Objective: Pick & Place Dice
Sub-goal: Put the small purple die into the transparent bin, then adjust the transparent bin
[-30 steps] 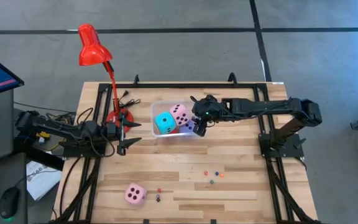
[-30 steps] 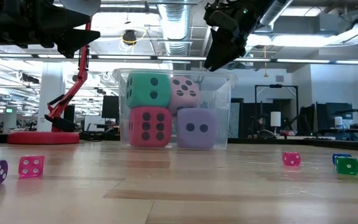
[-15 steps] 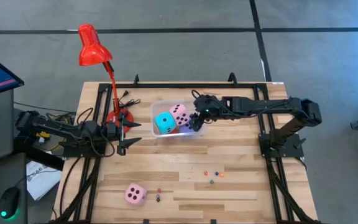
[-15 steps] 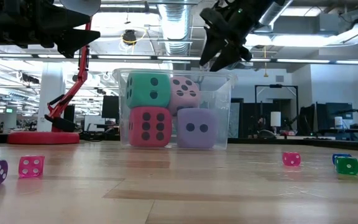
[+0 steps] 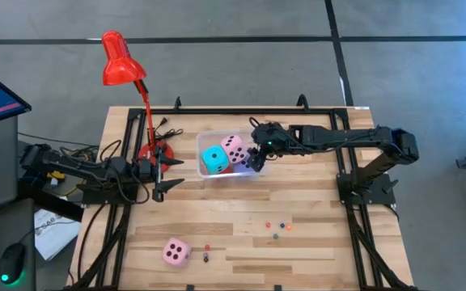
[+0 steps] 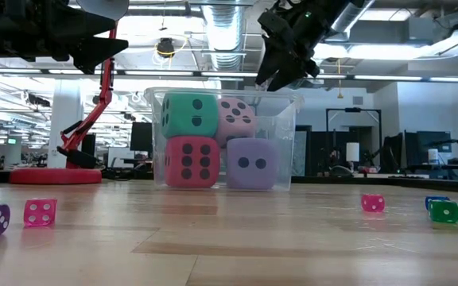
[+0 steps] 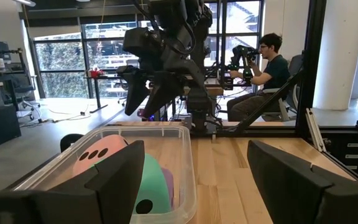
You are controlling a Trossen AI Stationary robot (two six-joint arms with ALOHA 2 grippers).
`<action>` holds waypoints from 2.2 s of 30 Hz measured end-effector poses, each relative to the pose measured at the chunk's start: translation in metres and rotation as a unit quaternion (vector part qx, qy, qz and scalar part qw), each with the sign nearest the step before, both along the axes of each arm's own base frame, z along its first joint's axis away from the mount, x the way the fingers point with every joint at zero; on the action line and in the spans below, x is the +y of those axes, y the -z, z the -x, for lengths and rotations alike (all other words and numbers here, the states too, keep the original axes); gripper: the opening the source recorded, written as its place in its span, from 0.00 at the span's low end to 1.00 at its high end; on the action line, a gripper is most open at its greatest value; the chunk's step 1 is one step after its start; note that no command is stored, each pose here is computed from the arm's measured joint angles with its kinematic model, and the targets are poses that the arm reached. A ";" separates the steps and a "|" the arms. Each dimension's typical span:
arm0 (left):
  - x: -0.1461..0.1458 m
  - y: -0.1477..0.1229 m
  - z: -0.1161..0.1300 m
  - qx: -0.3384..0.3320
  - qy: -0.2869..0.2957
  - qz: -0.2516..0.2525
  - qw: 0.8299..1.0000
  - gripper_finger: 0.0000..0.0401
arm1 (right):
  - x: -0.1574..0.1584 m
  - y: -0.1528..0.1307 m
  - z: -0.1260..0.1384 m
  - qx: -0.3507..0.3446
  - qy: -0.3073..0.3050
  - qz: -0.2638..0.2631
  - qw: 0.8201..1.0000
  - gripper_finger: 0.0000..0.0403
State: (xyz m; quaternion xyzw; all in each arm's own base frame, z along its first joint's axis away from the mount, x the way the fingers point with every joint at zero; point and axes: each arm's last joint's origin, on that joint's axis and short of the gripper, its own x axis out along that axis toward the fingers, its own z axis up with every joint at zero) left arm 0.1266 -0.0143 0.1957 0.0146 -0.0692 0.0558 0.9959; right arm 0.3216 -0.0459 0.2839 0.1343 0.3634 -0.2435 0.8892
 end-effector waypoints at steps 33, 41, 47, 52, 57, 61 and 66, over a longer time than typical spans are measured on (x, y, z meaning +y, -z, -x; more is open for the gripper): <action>0.000 0.000 0.000 0.000 0.000 0.000 1.000 0.68 | 0.002 0.001 -0.008 -0.058 0.046 -0.092 0.993 0.55; 0.000 0.000 0.000 0.000 0.000 0.000 1.000 0.68 | 0.000 0.000 -0.009 -0.064 0.044 -0.091 0.993 0.55; 0.000 0.000 0.000 0.000 0.000 0.000 1.000 0.68 | 0.001 -0.002 -0.012 -0.080 0.040 -0.091 0.992 0.55; 0.000 0.000 0.000 0.000 0.000 0.000 1.000 0.68 | 0.000 -0.004 -0.013 -0.094 0.041 -0.089 0.991 0.55; 0.000 0.000 0.000 0.000 0.000 0.000 1.000 0.68 | 0.001 -0.005 -0.014 -0.101 0.038 -0.088 0.990 0.55; 0.000 0.000 0.000 0.000 0.000 0.000 1.000 0.68 | 0.000 -0.003 -0.013 -0.082 0.024 -0.072 0.994 0.55; 0.000 0.000 0.000 0.000 0.000 0.000 1.000 0.68 | 0.001 0.003 -0.007 -0.036 0.016 -0.067 0.997 0.52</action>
